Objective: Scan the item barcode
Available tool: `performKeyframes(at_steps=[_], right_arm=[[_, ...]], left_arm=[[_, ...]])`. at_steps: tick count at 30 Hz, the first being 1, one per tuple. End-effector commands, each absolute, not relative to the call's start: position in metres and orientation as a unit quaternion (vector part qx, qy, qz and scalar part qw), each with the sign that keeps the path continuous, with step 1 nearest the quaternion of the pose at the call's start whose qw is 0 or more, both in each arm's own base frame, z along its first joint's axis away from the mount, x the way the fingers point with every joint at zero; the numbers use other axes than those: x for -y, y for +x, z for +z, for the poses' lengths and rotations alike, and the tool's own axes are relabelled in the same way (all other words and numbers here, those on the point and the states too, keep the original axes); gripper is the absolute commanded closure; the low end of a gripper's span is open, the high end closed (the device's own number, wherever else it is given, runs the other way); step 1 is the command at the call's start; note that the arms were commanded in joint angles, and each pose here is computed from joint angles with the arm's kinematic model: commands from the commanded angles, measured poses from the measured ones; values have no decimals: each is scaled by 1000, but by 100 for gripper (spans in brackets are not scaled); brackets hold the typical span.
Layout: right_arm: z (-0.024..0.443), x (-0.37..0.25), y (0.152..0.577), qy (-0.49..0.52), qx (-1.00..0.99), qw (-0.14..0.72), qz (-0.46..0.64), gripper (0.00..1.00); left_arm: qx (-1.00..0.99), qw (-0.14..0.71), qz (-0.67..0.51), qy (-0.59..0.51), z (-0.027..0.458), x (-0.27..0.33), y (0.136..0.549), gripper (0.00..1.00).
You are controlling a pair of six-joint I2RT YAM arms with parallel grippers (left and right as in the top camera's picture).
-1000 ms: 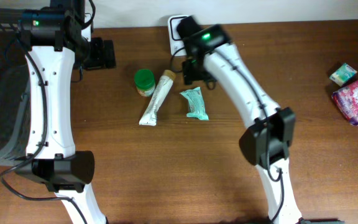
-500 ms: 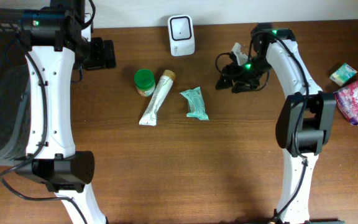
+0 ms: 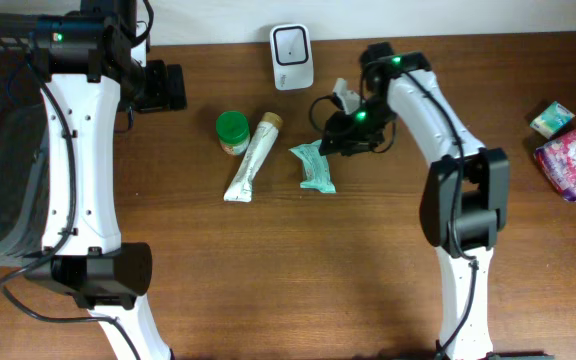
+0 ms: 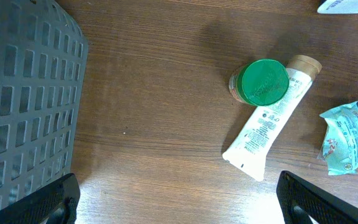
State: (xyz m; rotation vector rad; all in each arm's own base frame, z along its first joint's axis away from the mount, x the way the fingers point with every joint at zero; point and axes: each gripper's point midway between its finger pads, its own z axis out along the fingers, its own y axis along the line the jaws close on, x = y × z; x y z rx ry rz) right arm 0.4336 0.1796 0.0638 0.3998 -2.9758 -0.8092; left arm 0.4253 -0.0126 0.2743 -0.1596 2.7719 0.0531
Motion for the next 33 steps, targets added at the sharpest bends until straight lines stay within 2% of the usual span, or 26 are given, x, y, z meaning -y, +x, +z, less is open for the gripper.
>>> performKeyframes(at_steps=[1,5,8,10,11,14,18,26,28,30,31,33], right_arm=[[51,-186,430,125,977,15,-172,47],[42,-209,425,140,985,-1,-103,48],[40,-223,418,136,987,-1,-89,53],[40,-234,413,118,989,2,-89,59],[39,-236,411,105,991,1,-78,67],[38,-231,413,74,996,-38,17,75],[41,-238,411,50,993,-76,74,83],[12,-246,398,47,991,-84,88,83],[32,-249,404,50,991,-92,83,69],[65,-251,414,45,991,-105,74,64],[82,-250,421,42,990,-115,68,57],[114,-243,430,54,989,-123,54,55]], left_arm=[[-982,178,20,-61,272,12,425,1],[-982,178,20,-61,272,12,425,1],[-982,178,20,-61,272,12,425,1],[-982,178,20,-61,272,12,425,1],[-982,178,20,-61,272,12,425,1],[-982,178,20,-61,272,12,425,1],[-982,178,20,-61,272,12,425,1],[-982,178,21,-61,272,12,425,1],[-982,178,20,-61,272,12,425,1],[-982,178,20,-61,272,12,425,1],[-982,178,20,-61,272,12,425,1],[-982,178,20,-61,272,12,425,1]])
